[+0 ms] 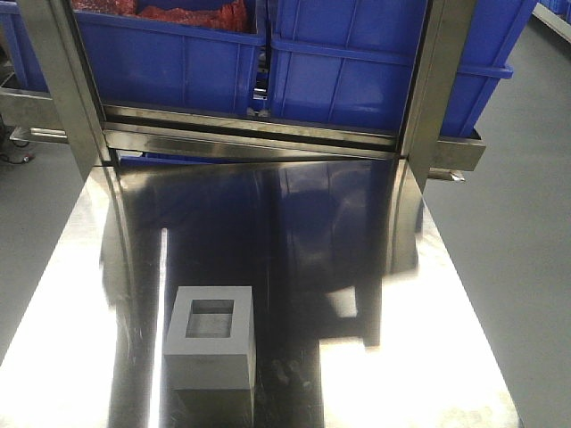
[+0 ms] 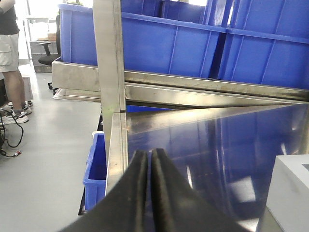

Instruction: Sort gray base to blue bin

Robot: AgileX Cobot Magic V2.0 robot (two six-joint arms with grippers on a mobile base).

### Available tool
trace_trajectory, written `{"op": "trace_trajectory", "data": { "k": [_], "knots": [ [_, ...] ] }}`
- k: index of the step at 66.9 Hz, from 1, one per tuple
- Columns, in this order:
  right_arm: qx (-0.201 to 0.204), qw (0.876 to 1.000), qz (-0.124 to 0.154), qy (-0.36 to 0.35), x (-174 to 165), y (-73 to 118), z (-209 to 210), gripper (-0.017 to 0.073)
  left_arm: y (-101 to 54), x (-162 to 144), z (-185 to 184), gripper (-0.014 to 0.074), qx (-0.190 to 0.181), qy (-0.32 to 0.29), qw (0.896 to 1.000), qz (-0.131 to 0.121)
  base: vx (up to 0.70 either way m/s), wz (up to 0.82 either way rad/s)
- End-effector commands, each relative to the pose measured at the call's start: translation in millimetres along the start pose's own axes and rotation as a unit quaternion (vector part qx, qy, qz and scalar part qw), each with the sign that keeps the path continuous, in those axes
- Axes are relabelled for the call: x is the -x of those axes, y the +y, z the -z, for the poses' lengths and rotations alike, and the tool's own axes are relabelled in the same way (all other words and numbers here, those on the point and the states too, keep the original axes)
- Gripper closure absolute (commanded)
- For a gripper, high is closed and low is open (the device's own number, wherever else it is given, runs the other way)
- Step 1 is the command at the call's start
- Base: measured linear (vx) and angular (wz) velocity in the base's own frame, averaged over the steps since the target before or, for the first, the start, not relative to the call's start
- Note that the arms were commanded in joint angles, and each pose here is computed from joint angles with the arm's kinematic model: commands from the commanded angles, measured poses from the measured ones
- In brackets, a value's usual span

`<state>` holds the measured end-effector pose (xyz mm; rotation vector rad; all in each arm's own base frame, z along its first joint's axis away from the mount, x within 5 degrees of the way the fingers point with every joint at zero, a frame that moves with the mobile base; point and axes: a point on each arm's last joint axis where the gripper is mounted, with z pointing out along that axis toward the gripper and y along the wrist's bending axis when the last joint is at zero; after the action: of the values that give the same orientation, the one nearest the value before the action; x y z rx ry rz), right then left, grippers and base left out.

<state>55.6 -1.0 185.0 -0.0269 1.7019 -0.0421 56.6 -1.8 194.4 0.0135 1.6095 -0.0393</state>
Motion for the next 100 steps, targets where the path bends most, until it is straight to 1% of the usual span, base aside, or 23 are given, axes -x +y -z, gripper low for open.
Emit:
{"op": "trace_trajectory", "data": {
  "k": [1,75,82,91,100],
  "knots": [
    [-0.002,0.999,0.01,-0.041,5.8,-0.2,0.4,0.0564,-0.7,11.1,2.2,0.0601,-0.005,-0.048,0.999,0.0,0.0,0.0],
    [-0.002,0.999,0.01,-0.04,5.6,-0.2,0.4,0.0564,-0.7,11.1,2.2,0.0601,-0.005,-0.048,0.999,0.0,0.0,0.0],
    [-0.002,0.999,0.01,-0.04,5.6,-0.2,0.4,0.0564,-0.7,12.3,2.4,0.0601,-0.005,-0.055,0.998,0.0,0.0,0.0],
    [-0.002,0.999,0.01,-0.04,5.6,-0.2,0.4,0.0564,-1.0,24.1,4.6,0.0601,-0.006,-0.087,0.996,0.002,0.0,0.0],
    [-0.002,0.999,0.01,-0.041,5.7,-0.1,0.4,0.0564,-1.4,54.9,11.7,0.0601,-0.007,-0.127,0.992,0.004,0.0,0.0]
  ]
}}
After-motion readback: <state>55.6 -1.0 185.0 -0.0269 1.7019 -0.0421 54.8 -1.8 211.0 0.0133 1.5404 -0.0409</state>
